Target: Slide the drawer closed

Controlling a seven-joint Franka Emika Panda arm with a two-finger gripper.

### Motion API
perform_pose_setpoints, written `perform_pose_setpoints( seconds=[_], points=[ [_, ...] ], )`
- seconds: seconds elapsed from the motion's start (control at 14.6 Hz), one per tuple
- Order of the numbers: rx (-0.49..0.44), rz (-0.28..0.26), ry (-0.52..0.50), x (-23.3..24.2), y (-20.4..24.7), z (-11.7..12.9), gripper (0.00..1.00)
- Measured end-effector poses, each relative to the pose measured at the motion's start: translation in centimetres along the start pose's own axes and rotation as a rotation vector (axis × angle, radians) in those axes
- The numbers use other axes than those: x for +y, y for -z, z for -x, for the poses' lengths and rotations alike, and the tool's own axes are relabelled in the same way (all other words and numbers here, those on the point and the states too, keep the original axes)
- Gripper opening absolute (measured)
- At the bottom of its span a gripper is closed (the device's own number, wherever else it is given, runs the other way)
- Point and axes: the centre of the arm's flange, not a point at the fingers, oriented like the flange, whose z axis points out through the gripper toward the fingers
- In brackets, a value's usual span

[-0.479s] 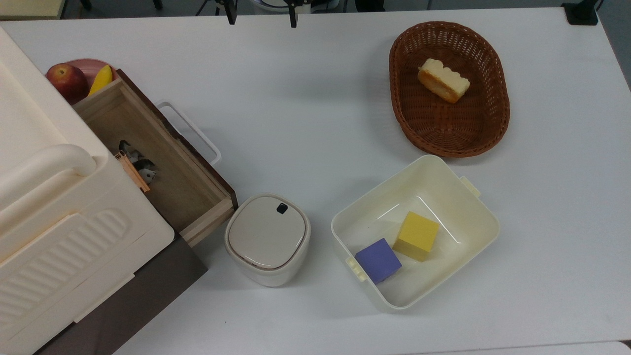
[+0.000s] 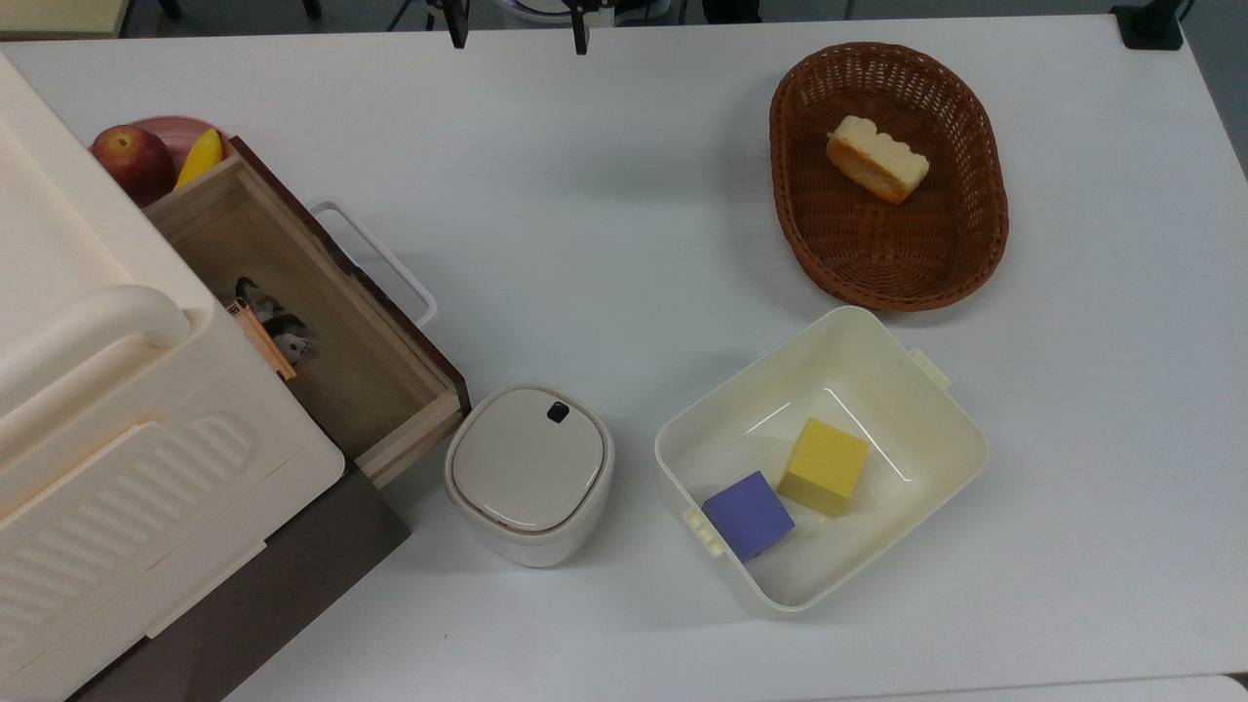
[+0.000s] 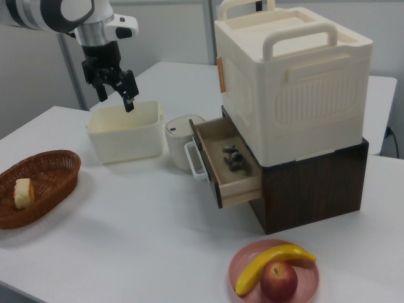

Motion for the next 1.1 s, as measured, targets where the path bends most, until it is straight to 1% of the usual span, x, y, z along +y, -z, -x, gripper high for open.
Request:
perform_pose_setpoints(
  seconds=[0.62,0.68,0.75,0.96,1.03,1.1],
  points=[
    [0.0,-0.001,0.003,-0.19,0.01,0.03,1.0],
    [0.0,-0.001,0.004,-0.19,0.0,0.03,0.98],
    [0.0,-0.001,0.004,-0.19,0.0,0.03,0.89],
    [-0.001,-0.001,0.037,-0.2,-0.03,0.03,0.53],
    [-0.001,-0.001,0.047,-0.2,-0.04,0.04,0.45],
    [-0.001,-0.001,0.055,-0.2,-0.05,0.04,0.34]
  ],
)
